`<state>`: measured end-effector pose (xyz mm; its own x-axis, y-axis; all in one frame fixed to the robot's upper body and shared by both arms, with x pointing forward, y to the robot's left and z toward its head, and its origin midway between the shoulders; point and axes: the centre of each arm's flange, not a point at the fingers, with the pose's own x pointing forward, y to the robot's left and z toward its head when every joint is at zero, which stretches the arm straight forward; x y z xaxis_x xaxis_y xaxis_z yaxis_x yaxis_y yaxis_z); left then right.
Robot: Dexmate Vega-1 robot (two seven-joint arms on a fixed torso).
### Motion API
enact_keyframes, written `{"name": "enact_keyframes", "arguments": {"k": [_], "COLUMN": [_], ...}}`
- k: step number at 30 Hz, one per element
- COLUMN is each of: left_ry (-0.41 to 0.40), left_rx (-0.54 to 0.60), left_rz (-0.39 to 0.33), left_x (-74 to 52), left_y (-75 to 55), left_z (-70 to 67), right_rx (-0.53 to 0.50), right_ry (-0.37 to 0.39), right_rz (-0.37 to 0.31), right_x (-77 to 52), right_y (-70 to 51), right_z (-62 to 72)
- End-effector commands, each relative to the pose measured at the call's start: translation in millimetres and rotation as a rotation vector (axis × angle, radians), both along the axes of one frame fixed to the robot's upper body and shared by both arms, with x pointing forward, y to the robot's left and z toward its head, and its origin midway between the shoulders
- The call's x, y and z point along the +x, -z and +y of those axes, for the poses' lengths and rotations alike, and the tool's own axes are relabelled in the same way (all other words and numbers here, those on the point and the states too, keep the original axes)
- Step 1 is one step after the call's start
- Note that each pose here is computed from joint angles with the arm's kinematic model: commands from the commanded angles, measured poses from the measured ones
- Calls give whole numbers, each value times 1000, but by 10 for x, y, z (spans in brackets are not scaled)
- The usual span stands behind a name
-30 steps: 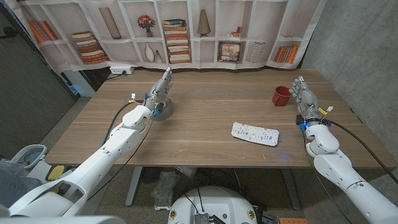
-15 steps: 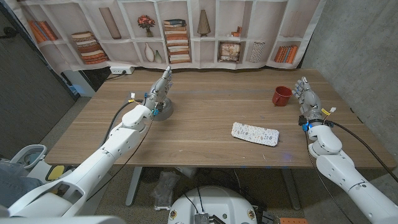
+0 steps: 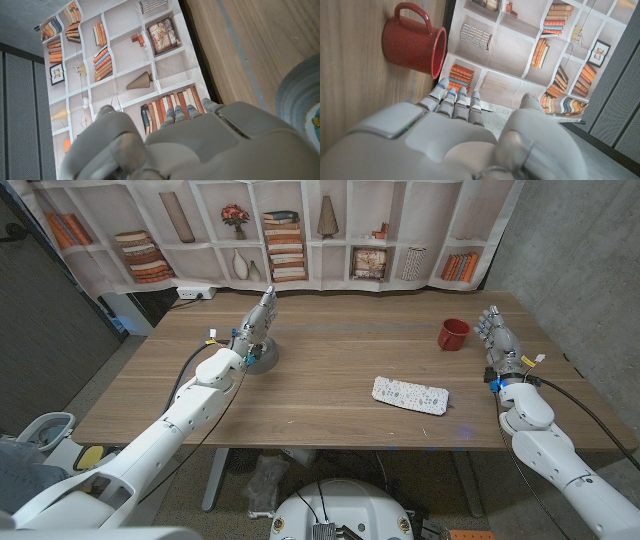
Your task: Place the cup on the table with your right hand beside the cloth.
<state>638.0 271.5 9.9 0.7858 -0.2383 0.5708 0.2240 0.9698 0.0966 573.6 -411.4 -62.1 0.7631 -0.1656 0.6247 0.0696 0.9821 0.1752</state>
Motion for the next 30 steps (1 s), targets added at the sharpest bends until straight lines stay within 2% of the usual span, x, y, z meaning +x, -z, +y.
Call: {"name": "enact_keyframes", "arguments": {"k": [1,14,30], "left_ry": [2,-1,-16], "left_rx": [3,5,2], "left_rz": [-13,-11,-16], "left_x": [-40,-87,-197], "left_y": [-48,-50,-50], "left_z": [3,26,66], "right_rx": [8,20,-4], "right_ry": [12,15,31], "right_rz": [4,18,38], "right_x": [-11,63,161], "right_y": [30,84,80], "right_z": [-62,-121,-134]}}
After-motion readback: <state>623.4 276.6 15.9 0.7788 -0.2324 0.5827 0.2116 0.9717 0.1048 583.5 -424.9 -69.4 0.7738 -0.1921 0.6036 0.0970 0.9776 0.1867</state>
